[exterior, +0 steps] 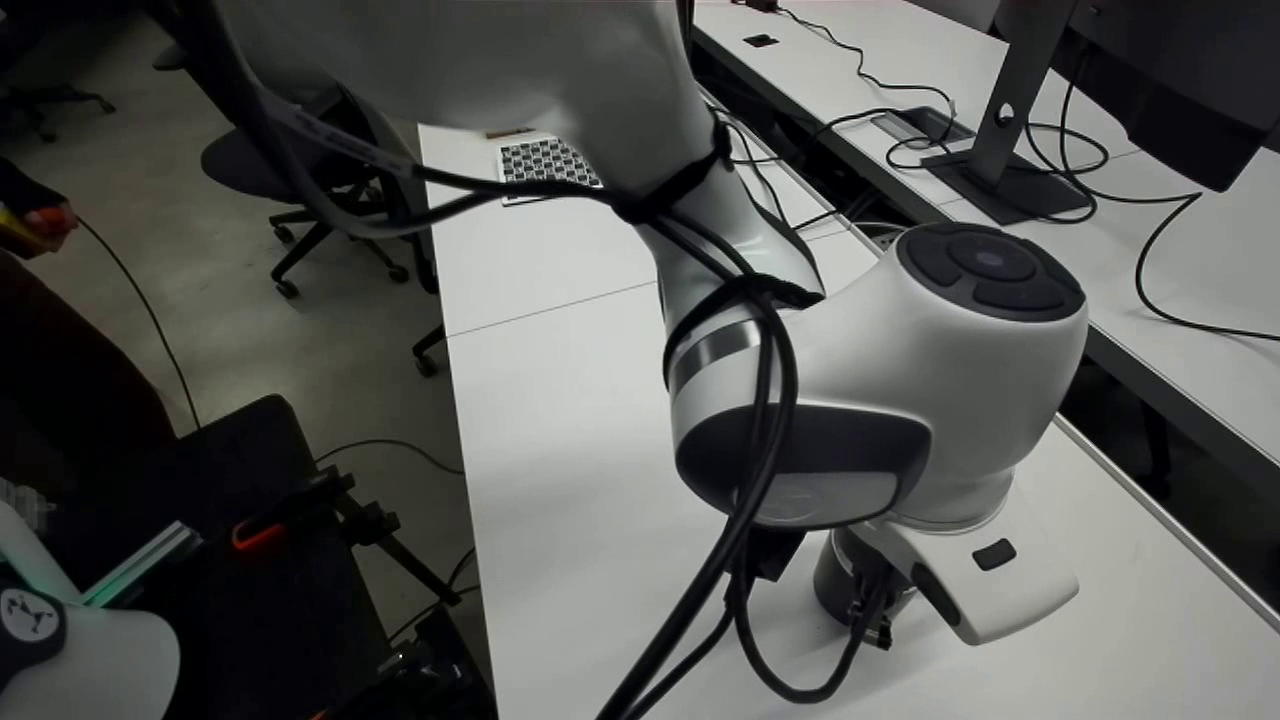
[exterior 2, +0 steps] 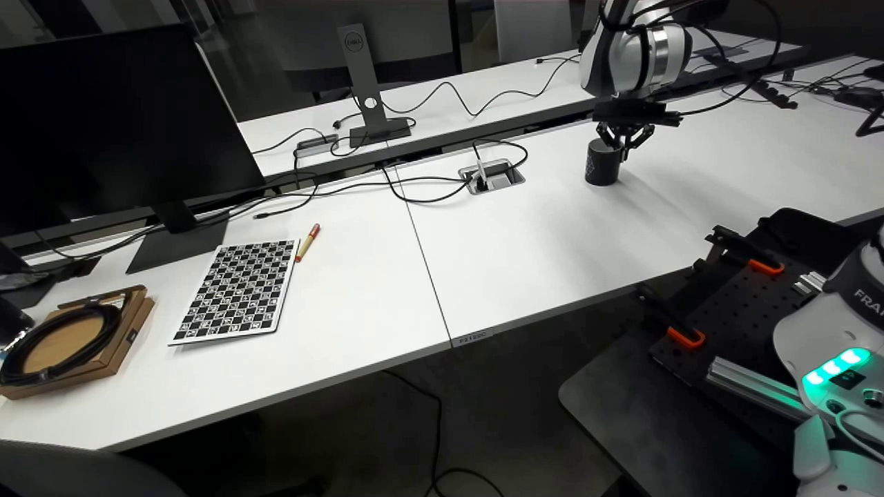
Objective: Slide the mug to the right
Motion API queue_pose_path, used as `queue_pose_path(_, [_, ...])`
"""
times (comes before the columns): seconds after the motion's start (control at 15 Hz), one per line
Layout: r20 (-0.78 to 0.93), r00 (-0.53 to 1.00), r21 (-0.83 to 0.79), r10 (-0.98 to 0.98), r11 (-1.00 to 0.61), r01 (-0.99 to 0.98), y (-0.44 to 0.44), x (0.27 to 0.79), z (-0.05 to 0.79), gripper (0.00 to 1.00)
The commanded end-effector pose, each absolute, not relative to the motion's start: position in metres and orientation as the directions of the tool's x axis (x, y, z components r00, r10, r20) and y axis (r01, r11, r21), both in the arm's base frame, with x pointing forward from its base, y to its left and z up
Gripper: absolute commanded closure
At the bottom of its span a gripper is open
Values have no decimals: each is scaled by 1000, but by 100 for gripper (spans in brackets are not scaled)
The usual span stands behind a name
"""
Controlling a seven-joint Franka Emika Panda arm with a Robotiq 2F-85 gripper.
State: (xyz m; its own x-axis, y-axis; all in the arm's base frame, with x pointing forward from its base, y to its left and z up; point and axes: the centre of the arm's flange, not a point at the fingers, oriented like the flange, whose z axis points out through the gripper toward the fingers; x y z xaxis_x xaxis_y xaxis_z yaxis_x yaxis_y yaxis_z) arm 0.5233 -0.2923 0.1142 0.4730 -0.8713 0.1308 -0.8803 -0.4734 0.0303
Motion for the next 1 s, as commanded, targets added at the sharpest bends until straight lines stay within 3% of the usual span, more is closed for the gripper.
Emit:
queue_pose_path(0.0, [153, 432, 26, -889, -434, -901, -311, 523, 113, 97])
queue_pose_path(0.67, [142, 406, 40, -903, -405, -913, -321, 519, 107, 97])
queue_pose_path(0.73, [138, 405, 40, -904, -403, -914, -320, 519, 107, 65])
queue_pose_path(0.8, [136, 403, 40, -905, -402, -915, -320, 519, 106, 63])
queue_pose_path(0.93, [133, 399, 42, -907, -397, -917, -320, 519, 104, 50])
